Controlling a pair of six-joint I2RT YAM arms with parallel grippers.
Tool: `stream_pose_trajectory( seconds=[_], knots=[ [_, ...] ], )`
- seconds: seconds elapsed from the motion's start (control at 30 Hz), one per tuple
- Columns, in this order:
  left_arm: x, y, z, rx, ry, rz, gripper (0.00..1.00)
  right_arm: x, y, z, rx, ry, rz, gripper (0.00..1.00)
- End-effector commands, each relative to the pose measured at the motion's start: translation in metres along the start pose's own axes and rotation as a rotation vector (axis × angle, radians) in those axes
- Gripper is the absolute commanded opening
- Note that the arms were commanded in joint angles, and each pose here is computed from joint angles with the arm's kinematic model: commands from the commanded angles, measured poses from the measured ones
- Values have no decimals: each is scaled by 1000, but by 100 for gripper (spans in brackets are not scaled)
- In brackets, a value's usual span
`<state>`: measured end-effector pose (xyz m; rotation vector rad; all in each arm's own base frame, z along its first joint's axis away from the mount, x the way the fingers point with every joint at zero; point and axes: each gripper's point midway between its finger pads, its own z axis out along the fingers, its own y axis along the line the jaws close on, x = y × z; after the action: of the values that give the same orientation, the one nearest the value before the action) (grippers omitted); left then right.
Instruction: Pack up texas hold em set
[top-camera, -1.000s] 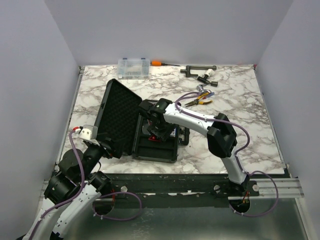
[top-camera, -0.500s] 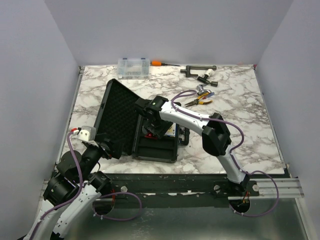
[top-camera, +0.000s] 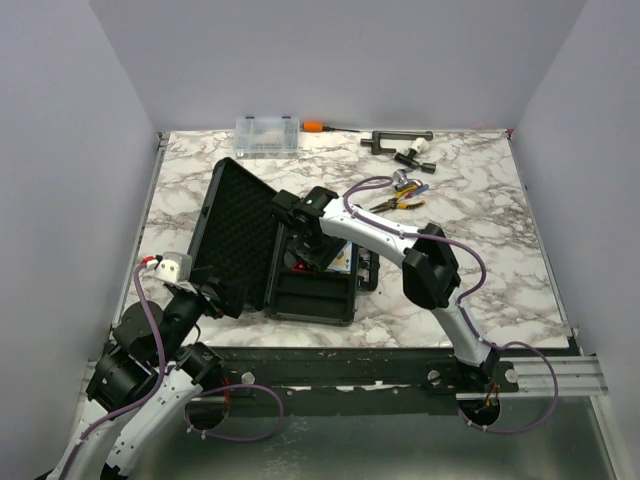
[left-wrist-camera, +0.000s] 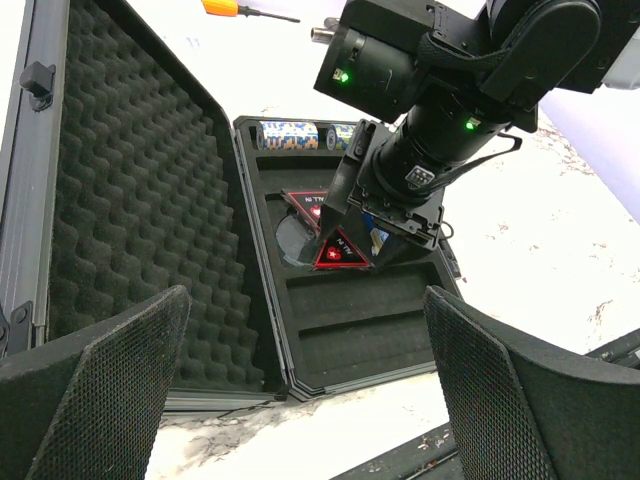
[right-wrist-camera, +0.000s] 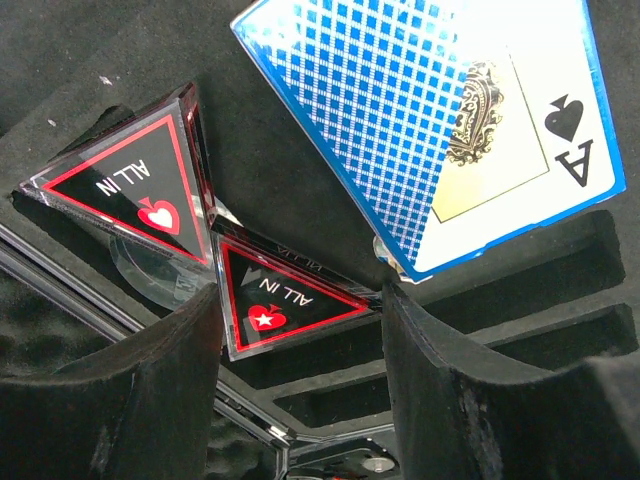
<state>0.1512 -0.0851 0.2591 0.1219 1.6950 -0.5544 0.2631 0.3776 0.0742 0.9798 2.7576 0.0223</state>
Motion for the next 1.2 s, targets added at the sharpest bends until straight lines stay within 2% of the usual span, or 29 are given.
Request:
stream_pose_trajectory(
  seconds=[0.0,0.2,0.33,0.47,0.63,1.17],
  knots=[
    [2,3,-1,-14,-3,-1,99,-16,7,11,10,-42,13,28],
    [2,4,-1,-16,-1,-2,98,-20,11,16,0,-41,7,32],
    [3,4,0,-16,3,1,98,-21,15,16,-18,-34,-7,47],
    [3,4,0,-20,3,0,98,-25,13,15,-21,-38,-10,67],
    [3,4,0,-19,6,0,98,-27,9,8,-28,-44,-15,82],
    [-6,3,3,-42,23,-1,98,-34,-10,-38,-102,-37,-90,96]
  ],
)
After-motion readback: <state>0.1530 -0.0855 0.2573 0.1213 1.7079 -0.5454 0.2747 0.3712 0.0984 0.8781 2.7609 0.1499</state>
